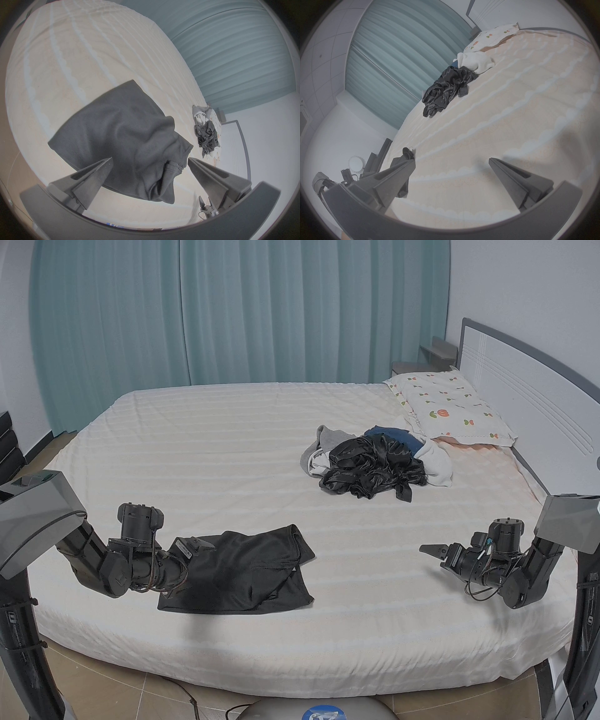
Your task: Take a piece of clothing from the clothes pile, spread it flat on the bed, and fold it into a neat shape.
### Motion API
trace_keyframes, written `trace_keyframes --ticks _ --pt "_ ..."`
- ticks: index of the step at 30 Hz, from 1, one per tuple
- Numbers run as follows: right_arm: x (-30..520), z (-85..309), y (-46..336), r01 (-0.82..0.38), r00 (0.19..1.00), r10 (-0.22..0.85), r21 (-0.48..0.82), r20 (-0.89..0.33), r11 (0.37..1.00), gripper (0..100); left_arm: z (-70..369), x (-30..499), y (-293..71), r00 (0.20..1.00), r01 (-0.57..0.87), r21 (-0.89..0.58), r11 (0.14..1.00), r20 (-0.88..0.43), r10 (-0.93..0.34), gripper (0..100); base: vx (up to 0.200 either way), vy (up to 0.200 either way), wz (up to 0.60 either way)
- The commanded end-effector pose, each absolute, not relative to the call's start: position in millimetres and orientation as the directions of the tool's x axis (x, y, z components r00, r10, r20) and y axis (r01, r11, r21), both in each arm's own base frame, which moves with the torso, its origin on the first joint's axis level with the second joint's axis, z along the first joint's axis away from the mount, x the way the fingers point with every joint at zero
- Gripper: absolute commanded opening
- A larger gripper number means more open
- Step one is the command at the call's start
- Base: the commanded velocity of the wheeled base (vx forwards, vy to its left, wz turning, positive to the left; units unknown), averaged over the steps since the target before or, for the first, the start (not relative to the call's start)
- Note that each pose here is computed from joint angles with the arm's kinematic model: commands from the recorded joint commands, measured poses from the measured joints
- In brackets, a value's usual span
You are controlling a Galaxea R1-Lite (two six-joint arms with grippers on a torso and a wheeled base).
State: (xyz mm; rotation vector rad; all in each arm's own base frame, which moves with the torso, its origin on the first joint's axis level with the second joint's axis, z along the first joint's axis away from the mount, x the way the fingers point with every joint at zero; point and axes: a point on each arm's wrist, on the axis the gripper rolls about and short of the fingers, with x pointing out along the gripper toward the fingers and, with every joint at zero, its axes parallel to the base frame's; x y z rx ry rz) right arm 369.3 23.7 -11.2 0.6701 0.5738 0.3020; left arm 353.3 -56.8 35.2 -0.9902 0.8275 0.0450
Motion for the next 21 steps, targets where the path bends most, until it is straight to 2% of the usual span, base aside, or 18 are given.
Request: trace_keyframes --ticks 1,3,14,21 --pt "369 -9 30 -0.083 0.81 0.429 0.648 -0.399 0.758 100 36 354 -52 0.706 -0.396 -0.723 0.566 -0.634 -0.315 100 0.0 0.0 0.0" --pt "370 -9 33 -0.074 0.817 0.413 0.638 -0.402 0.767 100 38 356 -46 0.716 -0.398 -0.73 0.556 -0.626 -0.31 100 0.0 0.0 0.0" --pt "369 -6 56 -0.07 0.829 0.385 0.607 -0.406 0.791 100 46 370 -19 0.752 -0.408 -0.78 0.475 -0.582 -0.31 100 0.0 0.2 0.0" --pt "367 -7 68 -0.065 0.834 0.369 0.59 -0.411 0.805 100 39 374 -14 0.748 -0.421 -0.781 0.461 -0.586 -0.311 100 0.0 0.2 0.0"
